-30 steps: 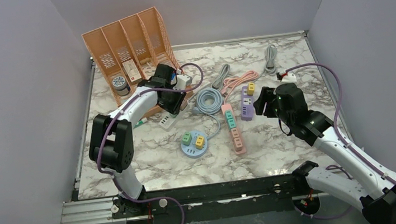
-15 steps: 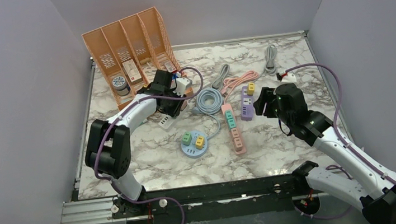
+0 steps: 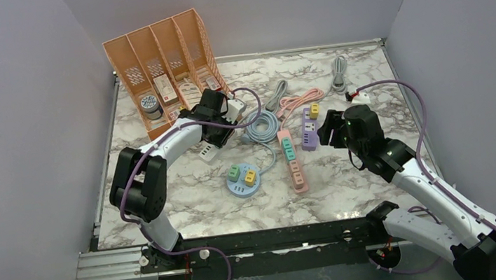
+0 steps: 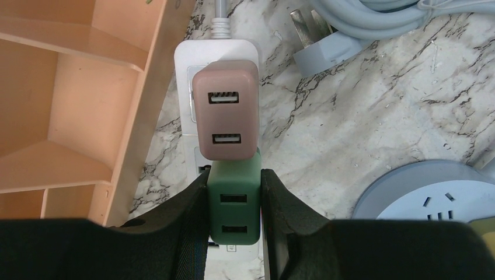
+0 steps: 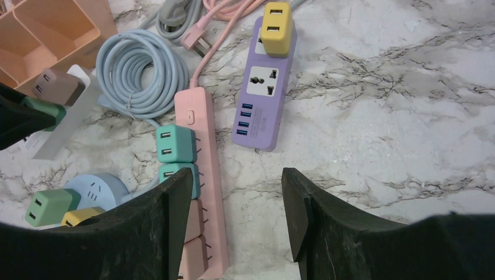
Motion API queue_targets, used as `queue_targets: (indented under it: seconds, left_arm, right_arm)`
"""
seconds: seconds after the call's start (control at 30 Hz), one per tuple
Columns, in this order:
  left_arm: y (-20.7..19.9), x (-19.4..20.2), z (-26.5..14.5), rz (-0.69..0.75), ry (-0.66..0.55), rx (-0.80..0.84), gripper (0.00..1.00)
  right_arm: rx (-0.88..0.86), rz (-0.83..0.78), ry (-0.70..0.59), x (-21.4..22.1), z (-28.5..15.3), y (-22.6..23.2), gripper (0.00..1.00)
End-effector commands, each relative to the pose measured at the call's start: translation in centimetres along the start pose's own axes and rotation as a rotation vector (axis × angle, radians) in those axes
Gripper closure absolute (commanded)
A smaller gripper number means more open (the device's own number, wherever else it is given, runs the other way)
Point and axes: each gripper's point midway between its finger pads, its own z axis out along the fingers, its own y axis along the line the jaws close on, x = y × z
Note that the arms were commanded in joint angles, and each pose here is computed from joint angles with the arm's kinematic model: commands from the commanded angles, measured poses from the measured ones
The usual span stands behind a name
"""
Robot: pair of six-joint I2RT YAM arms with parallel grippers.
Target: Insert the plug
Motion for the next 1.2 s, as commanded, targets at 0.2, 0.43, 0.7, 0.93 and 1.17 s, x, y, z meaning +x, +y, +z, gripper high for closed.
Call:
queue_targets:
  seconds: [0.2,0.43,0.7,0.93,1.17]
  left_arm:
    - [-1.4,8.8,3.9,-0.012,0.302,0.055,1.0]
    - [-1.8,5.5,2.8,-0.13,0.18,0.136,1.0]
    - [-2.3,7.8,4.2,-0.181,0.247,0.163,1.0]
    - [-0.5,3.3,0.8,-0.174,0.11,0.09,0.66]
    - [1.2,-3.1,-6.4,-0.175,-0.112,0.013,0.04]
  right_arm:
    - [0.0,0.011,-0.038,-1.0,-0.1,0.1,0.43]
    - [0.001,0.016,-0.049,-1.4,-0.2,0.1,0.43]
    - [-0.004,0.016,-0.057,-1.6,-0.4,0.2,0.43]
    - [-0.003,0.012,-0.068,-2.1,-0.7,0.2,0.43]
    - [0.016,0.008,-0.069,-2.3,-0.8,-0.1,0.43]
